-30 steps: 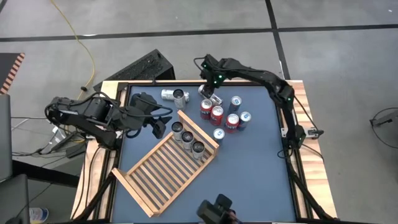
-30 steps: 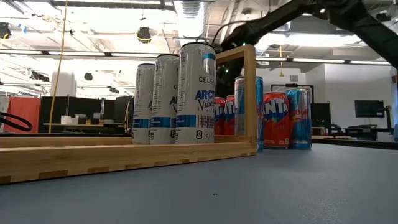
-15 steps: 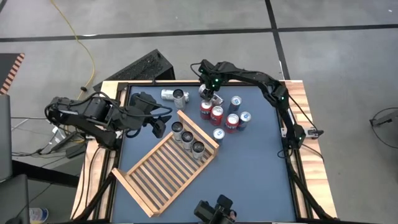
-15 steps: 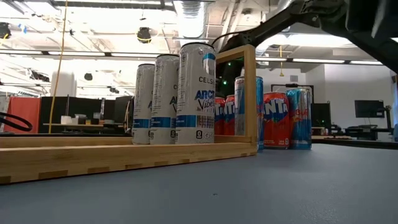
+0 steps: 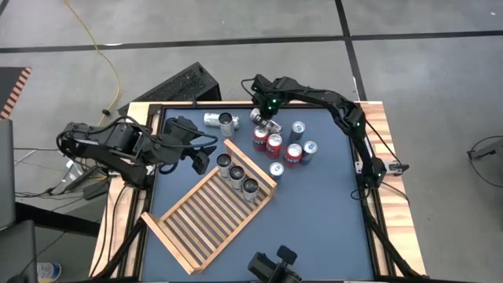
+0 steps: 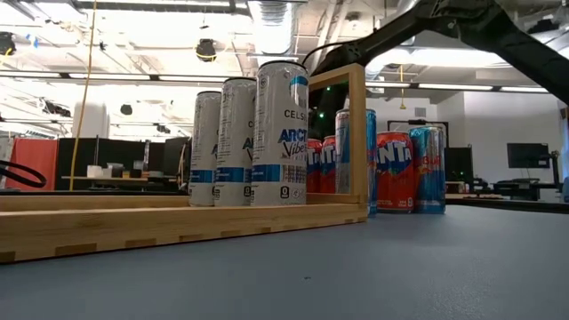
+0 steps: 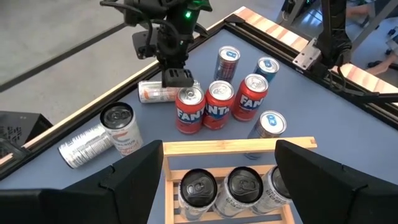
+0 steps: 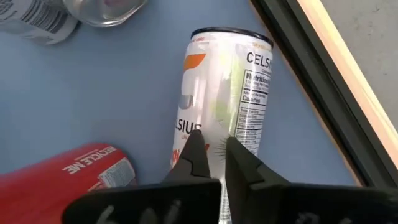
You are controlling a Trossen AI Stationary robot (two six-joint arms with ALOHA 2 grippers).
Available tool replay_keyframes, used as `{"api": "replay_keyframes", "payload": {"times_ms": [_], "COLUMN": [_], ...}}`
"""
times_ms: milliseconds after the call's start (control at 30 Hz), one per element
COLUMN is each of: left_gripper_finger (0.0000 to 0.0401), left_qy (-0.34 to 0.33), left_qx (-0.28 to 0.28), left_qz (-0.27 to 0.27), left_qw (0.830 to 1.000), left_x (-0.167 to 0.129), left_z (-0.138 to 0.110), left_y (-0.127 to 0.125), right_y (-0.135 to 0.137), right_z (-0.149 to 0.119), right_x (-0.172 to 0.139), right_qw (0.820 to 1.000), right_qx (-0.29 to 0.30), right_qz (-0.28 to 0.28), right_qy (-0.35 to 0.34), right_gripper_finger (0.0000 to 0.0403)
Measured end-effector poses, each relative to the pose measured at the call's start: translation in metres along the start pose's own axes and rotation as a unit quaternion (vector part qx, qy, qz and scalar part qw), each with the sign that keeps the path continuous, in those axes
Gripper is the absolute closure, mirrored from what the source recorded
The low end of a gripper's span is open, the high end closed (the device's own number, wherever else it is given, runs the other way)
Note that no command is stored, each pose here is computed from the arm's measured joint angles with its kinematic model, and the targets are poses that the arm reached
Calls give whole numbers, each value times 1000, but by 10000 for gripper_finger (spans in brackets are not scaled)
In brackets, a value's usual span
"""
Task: Place canned beverage on shelf
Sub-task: Put the top right white yellow soda can on the shelf
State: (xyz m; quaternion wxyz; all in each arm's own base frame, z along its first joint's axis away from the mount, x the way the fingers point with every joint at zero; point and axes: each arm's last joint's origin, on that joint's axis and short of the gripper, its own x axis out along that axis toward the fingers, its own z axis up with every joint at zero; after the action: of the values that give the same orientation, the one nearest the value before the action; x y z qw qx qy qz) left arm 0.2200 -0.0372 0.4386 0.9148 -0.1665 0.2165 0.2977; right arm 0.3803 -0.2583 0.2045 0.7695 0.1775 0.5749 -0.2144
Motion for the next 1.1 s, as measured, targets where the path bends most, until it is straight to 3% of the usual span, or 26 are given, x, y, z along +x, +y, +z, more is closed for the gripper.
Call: {"api": "replay_keyframes", "payload": {"times_ms": [267, 467, 567, 867, 1100], "left_gripper_finger": [104, 104, 104, 104, 104], "left_qy": [2, 2, 2, 3, 4], "left_qx": [8, 10, 10, 1, -15], "left_qz": [-2, -2, -2, -3, 0], "left_qw": [1000, 1000, 1000, 1000, 1000], "left_x": [0, 0, 0, 0, 2], "left_z": [0, 0, 0, 0, 1], "left_y": [0, 0, 0, 0, 2], "right_y": [-5, -11, -11, -9, -14], "right_z": [3, -1, 1, 13, 6], "right_x": [-46, -47, -48, -33, 11], "right_qw": [1000, 1000, 1000, 997, 1000], "right_qx": [4, -13, -16, -7, 13], "right_qz": [-2, -4, 10, 2, 11], "right_qy": [-29, -4, -15, -71, 5], "right_gripper_finger": [402, 383, 339, 139, 112]}}
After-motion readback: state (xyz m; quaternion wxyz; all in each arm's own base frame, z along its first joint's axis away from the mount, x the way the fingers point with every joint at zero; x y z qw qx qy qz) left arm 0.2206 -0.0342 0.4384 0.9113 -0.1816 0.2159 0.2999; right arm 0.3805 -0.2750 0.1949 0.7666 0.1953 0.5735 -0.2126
